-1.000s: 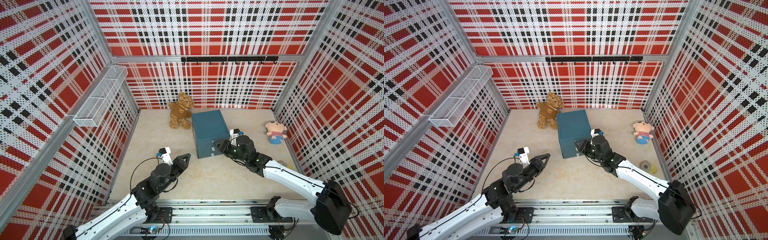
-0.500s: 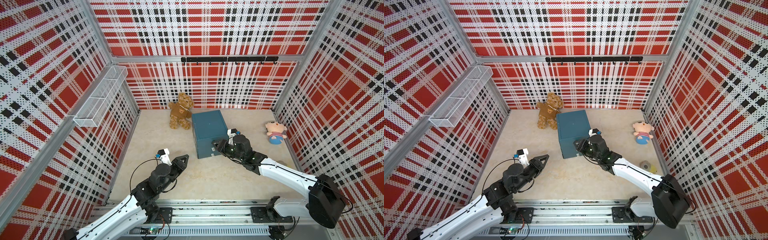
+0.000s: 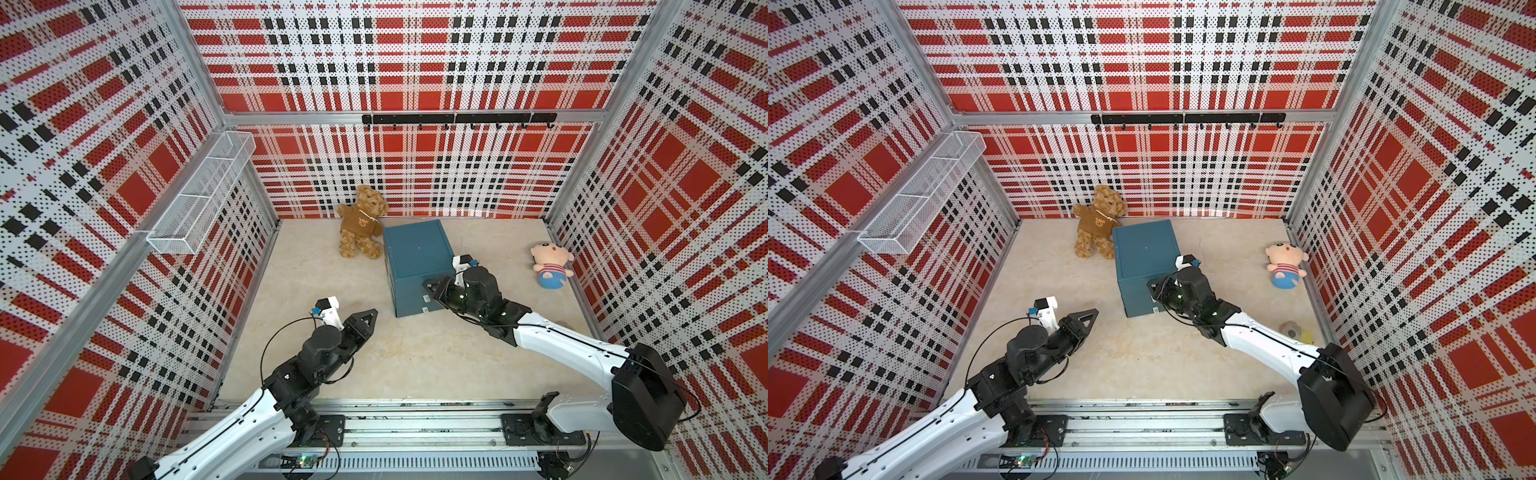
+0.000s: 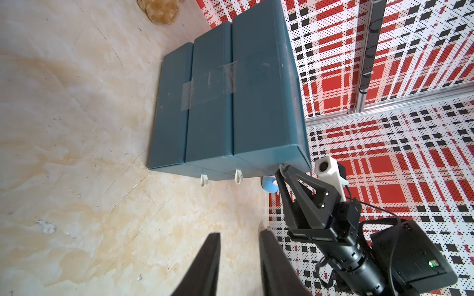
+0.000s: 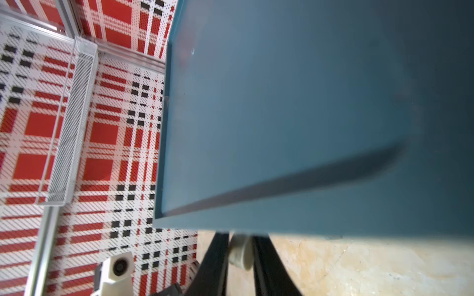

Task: Take the seed bags out of the drawer
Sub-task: Open the drawer in the storage box.

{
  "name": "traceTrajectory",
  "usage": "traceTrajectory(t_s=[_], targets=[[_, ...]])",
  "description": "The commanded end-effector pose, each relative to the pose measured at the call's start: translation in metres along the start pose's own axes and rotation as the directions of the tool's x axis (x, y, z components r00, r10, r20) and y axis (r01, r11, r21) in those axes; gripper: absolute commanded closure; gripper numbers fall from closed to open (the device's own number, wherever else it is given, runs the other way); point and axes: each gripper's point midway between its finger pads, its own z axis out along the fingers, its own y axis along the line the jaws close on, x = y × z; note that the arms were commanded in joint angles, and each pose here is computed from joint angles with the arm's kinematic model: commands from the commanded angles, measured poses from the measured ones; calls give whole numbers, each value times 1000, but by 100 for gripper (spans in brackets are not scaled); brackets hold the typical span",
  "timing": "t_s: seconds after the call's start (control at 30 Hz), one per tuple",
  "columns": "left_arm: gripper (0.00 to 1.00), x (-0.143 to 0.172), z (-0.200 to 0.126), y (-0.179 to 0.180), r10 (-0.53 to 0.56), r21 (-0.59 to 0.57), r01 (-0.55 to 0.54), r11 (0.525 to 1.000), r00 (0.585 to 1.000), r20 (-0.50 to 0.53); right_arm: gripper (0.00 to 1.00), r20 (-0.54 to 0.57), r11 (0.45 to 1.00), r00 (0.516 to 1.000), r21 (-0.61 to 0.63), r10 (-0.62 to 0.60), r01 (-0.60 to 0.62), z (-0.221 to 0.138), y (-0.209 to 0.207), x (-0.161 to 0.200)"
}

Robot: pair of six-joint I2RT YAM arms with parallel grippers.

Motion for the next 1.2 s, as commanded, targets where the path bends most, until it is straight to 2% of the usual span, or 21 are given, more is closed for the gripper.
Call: traceTrajectory(t_s=[0.0,0.17,0.47,0.8,1.17], targets=[[68,0,0,1,9,-6,-9,1000,1000,-6,87,12,1000,1000,-15,-3,4,3,10,-5],[68,-5,1,-8,16,8,-16,1000,1000,7,100,-11,1000,1000,-6,1,-1,-1,5,1],[68,-11,11,-36,33,52,-34,998,999,10,100,-28,1000,999,1,18,-18,-31,-10,16],[68,-18,15,-64,44,103,-46,994,999,23,100,-102,999,994,16,29,-27,-68,-32,46],[68,-23,17,-79,49,122,-52,991,998,28,100,-140,998,989,51,43,-36,-97,-58,67]])
